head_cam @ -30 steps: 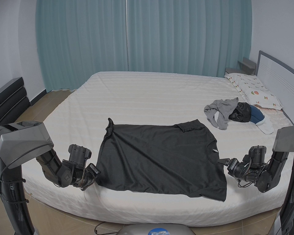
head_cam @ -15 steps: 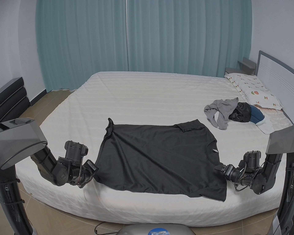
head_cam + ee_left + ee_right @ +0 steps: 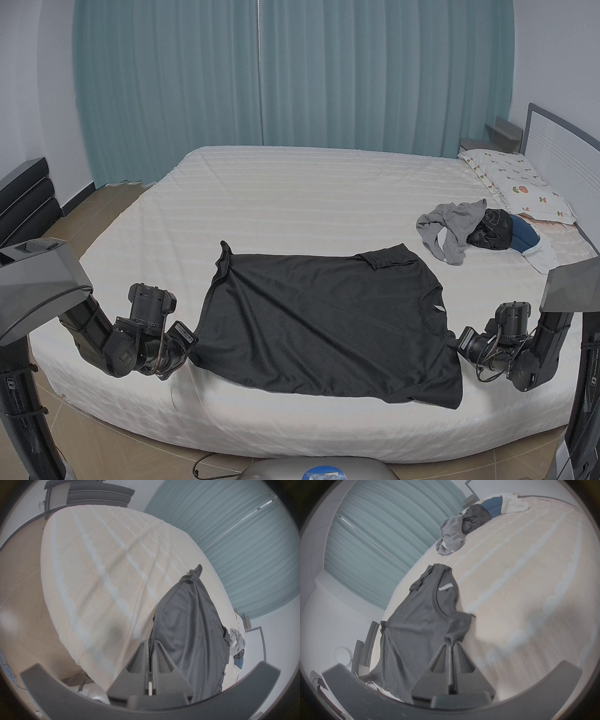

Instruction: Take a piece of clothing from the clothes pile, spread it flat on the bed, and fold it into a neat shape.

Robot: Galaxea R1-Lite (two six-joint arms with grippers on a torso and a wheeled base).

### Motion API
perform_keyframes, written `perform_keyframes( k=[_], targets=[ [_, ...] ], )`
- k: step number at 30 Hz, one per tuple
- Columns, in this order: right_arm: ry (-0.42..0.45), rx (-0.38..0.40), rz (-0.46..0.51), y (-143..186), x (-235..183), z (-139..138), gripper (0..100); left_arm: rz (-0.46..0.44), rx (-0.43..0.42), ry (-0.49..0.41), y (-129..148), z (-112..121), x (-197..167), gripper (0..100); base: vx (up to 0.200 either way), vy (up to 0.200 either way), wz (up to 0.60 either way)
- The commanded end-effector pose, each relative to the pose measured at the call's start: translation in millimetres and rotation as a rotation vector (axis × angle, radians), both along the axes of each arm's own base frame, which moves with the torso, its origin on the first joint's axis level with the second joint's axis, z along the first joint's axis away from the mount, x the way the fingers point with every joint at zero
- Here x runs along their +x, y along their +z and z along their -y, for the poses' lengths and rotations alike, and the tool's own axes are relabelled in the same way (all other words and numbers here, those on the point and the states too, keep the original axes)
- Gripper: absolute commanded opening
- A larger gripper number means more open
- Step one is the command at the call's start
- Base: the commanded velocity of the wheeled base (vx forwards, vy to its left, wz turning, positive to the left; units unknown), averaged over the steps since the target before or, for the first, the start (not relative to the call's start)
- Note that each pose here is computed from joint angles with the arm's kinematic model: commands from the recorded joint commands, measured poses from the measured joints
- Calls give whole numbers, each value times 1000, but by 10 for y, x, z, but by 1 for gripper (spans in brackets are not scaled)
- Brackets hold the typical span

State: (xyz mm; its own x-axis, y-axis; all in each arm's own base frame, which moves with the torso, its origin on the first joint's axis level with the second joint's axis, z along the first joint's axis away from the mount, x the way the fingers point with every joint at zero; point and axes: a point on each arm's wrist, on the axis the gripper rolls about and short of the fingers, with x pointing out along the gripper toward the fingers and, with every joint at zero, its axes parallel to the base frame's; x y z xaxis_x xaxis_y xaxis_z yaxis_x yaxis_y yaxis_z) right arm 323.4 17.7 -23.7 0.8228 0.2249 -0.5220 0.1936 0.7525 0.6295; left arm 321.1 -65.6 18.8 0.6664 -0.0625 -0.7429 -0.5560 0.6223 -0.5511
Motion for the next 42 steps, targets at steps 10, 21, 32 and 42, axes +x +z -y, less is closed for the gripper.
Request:
perform_keyframes(
  k=[10, 21, 32, 42],
  targets=[
    [-24, 3, 145, 144, 757, 61, 0, 136, -5, 103, 81, -37, 107, 0, 0, 0, 0],
    [-10, 4, 173, 89, 1254, -17, 0, 163, -33, 126, 88, -48, 134, 0, 0, 0, 0],
    [-34, -10, 201, -102, 1522, -69, 0, 151, -43, 129, 41, -41, 133, 0, 0, 0, 0],
    [-76, -5, 237, 118, 1441, 87, 100, 146, -46, 129, 25, -50, 136, 0, 0, 0, 0]
  ],
)
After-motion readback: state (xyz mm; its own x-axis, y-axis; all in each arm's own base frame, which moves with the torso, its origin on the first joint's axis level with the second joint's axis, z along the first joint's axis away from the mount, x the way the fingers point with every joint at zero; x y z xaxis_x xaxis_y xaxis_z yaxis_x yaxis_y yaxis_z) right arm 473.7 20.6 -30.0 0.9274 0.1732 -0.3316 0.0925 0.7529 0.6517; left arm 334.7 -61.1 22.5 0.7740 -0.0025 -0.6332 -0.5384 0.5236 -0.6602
